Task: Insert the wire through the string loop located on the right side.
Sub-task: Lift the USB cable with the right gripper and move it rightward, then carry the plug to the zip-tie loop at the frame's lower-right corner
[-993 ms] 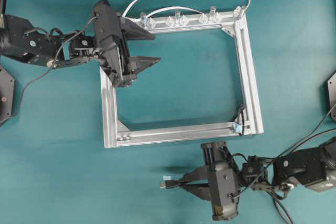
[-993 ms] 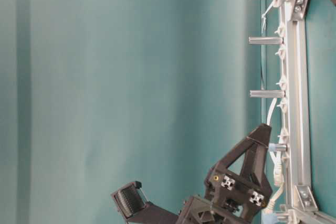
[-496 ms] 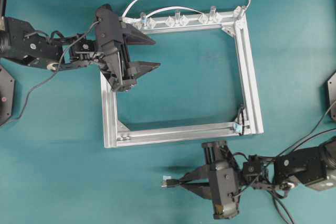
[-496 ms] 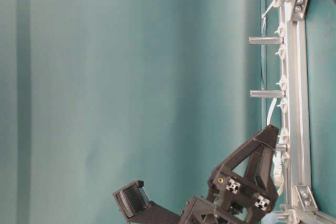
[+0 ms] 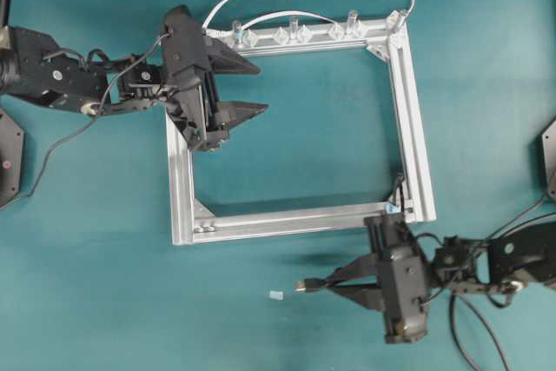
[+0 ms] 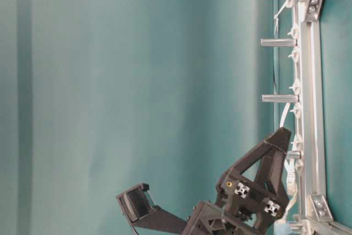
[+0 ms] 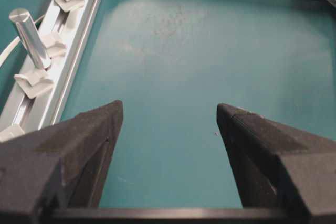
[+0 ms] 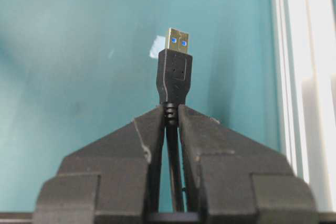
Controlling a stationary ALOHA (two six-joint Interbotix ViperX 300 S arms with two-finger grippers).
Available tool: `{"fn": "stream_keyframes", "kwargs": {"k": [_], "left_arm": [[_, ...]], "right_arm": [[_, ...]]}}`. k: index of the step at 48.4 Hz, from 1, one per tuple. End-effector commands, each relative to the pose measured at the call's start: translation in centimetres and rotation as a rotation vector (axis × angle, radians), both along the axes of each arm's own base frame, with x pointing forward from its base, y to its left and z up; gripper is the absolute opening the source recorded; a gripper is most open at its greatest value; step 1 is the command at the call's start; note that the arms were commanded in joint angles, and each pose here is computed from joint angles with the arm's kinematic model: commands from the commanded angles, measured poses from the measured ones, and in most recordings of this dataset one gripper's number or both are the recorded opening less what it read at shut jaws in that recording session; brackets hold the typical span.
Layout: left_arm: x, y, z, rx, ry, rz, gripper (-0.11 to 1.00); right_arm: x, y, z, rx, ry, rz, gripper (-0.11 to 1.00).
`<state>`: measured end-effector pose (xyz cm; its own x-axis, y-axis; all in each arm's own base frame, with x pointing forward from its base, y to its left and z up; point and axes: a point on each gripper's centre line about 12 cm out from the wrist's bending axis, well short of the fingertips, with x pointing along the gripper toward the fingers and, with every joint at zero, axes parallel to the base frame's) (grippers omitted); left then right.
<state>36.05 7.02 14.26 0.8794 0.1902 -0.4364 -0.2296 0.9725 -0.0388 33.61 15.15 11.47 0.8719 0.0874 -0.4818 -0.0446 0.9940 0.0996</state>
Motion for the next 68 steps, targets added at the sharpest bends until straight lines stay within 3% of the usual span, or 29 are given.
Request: {"fn": "stream_keyframes", "kwargs": {"k": [1,43,68], "left_arm": [[0.6,0.0,1.3,-0.001,-0.036,0.000,0.74],[1.1,0.1,1.7,0.000,-0.041,0.001,0.74],[1.5,0.1,1.8,-0.007,-0.017,-0.002,0.74]], "right_arm": [[-0.6,0.1,1.5,0.019,-0.033,0.010,0.12],[-8.7,-3.7,1.6,0.006,0.013,0.053,0.12],[-13.3,-6.3,1.7,0.037,0.021,0.074,0.12]]}}
